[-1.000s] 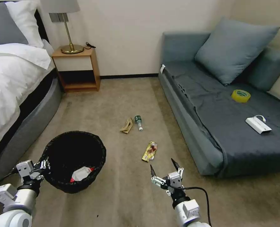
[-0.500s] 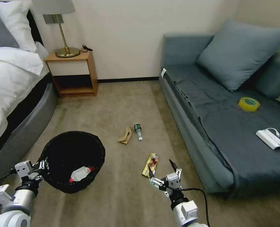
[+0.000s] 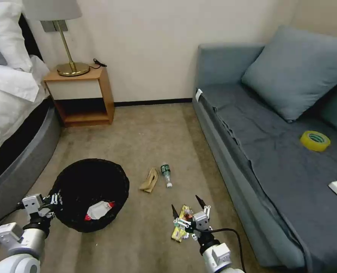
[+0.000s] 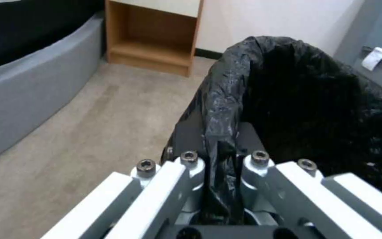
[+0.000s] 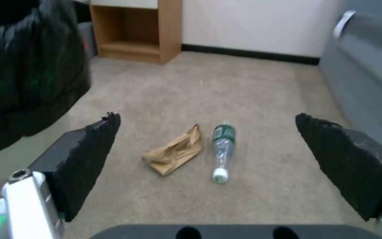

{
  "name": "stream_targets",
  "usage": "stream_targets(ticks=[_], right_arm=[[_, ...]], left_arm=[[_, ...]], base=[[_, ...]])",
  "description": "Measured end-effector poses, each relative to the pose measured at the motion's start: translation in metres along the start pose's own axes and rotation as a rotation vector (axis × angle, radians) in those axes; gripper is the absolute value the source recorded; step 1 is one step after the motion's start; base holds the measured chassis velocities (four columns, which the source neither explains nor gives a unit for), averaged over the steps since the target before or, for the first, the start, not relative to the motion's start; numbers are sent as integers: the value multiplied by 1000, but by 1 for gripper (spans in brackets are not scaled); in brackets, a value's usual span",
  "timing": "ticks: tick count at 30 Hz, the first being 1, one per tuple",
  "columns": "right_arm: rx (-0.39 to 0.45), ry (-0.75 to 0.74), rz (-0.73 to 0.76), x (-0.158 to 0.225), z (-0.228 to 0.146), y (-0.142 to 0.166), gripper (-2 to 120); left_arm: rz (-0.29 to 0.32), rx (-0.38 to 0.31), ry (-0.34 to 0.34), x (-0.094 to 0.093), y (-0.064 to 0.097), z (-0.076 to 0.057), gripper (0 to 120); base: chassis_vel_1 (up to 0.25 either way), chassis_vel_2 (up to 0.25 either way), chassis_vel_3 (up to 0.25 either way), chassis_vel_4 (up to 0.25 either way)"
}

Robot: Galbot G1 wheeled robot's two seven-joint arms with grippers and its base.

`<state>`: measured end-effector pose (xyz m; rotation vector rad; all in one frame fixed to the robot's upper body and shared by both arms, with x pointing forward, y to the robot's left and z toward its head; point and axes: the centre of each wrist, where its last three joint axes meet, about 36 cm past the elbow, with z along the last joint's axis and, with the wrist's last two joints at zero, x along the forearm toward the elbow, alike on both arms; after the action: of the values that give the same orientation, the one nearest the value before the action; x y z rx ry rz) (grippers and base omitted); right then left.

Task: Pick up the trash bin, then pick up the garbage on the floor and place it into the trash bin.

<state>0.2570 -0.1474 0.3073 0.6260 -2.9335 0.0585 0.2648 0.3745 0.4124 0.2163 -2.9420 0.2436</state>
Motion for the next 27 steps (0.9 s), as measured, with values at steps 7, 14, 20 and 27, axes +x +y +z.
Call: stream_targets(ticks=[7, 14, 20, 27], right_arm=[[-37, 150, -57, -22, 22, -15, 100], [-97, 377, -67, -77, 32, -37, 100], [-206, 585, -23, -111, 41, -74, 100], [-371, 767, -18, -124, 31, -100, 100]], left_arm=[[7, -18, -9, -2, -3, 2, 5], [-8, -8, -20, -10, 2, 5, 5], [-11, -2, -21, -19, 10, 5, 5], [-2, -6, -23, -28, 11, 3, 5]], base=[[25, -15, -14, 32], [0, 0, 0, 0], [0, 0, 0, 0], [0, 0, 0, 0]])
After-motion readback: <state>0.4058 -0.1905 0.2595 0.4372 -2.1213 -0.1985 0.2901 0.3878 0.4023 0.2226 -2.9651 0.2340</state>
